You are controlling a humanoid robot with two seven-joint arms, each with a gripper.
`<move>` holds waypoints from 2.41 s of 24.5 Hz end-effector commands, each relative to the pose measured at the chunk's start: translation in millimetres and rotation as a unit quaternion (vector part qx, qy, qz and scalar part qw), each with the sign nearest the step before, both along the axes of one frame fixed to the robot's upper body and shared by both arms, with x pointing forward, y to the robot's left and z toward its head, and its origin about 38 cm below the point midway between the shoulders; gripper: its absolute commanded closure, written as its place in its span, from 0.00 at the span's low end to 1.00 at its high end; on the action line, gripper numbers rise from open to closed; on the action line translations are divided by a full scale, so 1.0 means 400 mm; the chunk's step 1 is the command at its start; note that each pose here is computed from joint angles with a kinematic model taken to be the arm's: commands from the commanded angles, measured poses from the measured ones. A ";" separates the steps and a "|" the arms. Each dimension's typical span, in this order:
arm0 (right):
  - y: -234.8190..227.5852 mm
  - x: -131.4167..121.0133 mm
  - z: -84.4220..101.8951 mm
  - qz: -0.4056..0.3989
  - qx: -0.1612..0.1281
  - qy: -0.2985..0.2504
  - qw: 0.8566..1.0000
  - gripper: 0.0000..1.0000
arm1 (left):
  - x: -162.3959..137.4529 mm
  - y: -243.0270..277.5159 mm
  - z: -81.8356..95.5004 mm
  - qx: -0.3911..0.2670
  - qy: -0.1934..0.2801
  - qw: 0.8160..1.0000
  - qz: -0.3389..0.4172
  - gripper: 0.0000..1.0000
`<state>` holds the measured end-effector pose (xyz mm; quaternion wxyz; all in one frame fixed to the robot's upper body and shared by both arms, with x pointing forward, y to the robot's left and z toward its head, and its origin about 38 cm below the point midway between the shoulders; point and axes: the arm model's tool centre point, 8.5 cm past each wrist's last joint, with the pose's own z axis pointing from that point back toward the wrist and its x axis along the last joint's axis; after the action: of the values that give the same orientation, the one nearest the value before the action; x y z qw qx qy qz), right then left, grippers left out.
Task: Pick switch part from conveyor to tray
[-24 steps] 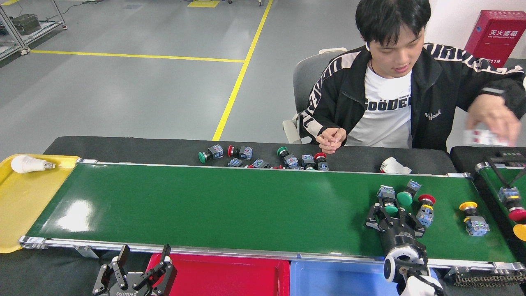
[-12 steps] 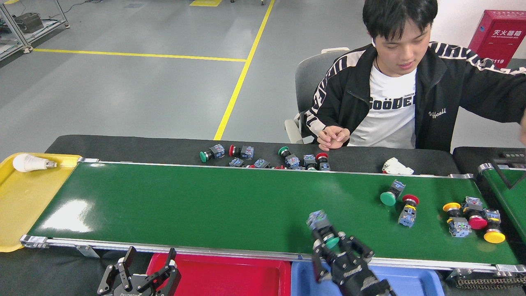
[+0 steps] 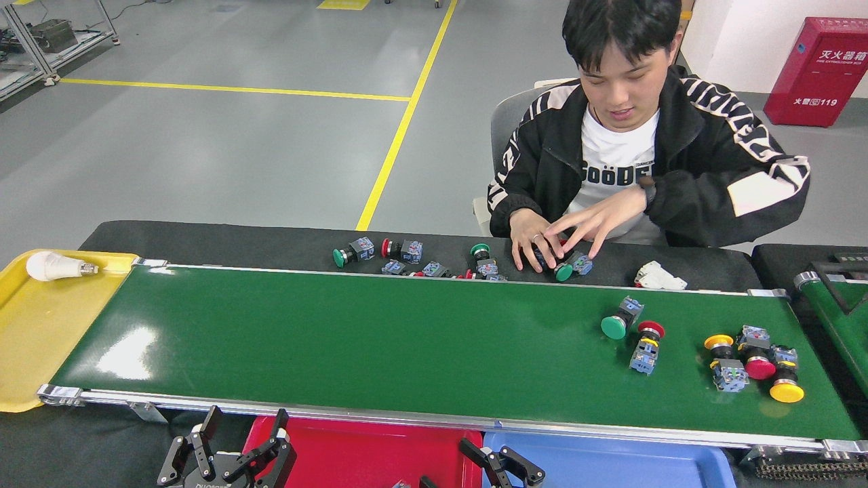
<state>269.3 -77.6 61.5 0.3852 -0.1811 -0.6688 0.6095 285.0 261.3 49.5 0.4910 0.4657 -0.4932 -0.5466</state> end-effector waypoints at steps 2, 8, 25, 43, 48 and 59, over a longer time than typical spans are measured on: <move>-0.093 0.088 0.050 -0.108 0.015 -0.017 0.994 0.03 | 0.000 0.005 0.013 0.002 -0.010 1.000 0.000 0.00; -0.427 0.109 0.032 -0.333 -0.018 -0.026 0.942 0.02 | -0.004 0.034 0.015 0.005 -0.011 1.000 0.016 0.00; -0.489 0.070 -0.048 -0.386 -0.091 0.008 0.918 0.02 | -0.009 0.025 0.011 0.006 -0.013 1.000 0.008 0.00; -0.273 0.306 -0.055 -0.325 -0.115 0.032 0.938 0.83 | 0.111 -0.163 0.102 0.045 -0.069 0.989 -0.123 0.00; -0.210 0.259 -0.005 -0.267 -0.086 0.000 0.960 0.83 | 0.158 -0.231 0.054 0.066 -0.038 0.986 -0.150 0.00; 0.061 -0.076 -0.023 0.057 -0.015 0.001 0.998 0.05 | 0.245 -0.260 -0.004 0.082 0.007 0.986 -0.143 0.00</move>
<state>244.3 -67.0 44.8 0.3725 -0.1673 -0.6518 0.6391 376.5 160.8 39.2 0.3777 0.4148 -0.5002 -0.6596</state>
